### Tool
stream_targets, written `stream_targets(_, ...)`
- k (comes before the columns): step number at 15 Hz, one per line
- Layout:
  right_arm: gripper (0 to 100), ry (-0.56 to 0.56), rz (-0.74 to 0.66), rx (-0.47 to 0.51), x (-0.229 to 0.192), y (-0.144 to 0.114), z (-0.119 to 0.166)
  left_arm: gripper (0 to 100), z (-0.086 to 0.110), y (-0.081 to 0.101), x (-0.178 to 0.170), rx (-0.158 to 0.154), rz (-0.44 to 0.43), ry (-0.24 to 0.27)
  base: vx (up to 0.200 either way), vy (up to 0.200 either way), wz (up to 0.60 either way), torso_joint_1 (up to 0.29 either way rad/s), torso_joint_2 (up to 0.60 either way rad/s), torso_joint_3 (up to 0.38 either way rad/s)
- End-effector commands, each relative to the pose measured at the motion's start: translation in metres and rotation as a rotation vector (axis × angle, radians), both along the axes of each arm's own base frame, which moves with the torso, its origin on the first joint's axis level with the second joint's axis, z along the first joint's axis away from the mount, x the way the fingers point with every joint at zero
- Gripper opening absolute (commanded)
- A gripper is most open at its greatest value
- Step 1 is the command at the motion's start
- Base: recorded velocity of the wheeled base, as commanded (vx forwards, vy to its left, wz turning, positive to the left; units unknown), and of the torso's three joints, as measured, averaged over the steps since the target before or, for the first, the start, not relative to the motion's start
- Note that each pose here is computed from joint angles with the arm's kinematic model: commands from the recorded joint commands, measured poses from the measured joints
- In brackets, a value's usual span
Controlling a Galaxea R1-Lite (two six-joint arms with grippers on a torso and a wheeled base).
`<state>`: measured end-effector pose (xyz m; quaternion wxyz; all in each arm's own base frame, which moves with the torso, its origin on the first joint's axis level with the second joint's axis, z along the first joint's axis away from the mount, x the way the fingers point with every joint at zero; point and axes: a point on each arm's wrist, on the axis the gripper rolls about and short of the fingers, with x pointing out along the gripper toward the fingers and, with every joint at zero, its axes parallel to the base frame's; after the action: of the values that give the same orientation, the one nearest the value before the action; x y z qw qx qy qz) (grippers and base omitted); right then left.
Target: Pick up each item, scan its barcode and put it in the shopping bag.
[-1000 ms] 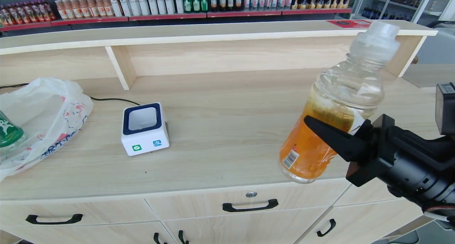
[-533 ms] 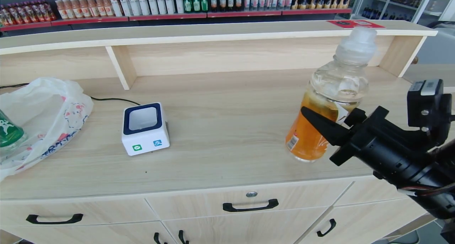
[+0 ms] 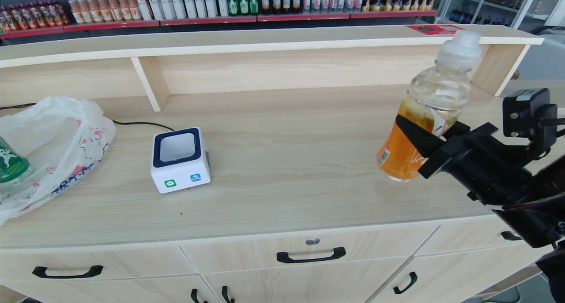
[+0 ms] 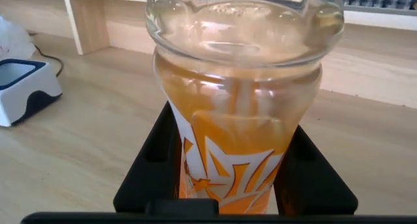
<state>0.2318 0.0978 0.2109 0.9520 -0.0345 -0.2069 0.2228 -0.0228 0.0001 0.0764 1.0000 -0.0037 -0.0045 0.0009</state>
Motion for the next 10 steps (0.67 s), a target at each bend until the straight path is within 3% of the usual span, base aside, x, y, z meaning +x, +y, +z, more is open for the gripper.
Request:
stream_targets(1,0,-0.039,-0.069,0.046,0.013,-0.011,0.013,100,0.0,0.0,0.0,-0.003,0.001,0.001,0.0,0.0,0.0,0.0,0.0,0.0)
stream_targets(6,0,-0.07,-0.138,0.093,0.024,-0.028,0.023,100,0.0,0.0,0.0,-0.003,0.001,0.0,0.0,0.0,0.0,0.0,0.0,0.0)
stream_targets(9,0,-0.084,-0.144,0.1,0.028,-0.029,0.027,100,0.0,0.0,0.0,-0.003,0.001,0.0,-0.2,0.0,0.0,0.012,0.01,0.002)
stream_targets(10,0,-0.09,-0.153,0.102,0.03,-0.031,0.028,100,0.0,0.0,0.0,-0.002,0.001,0.0,0.0,0.0,0.0,0.0,0.0,0.0)
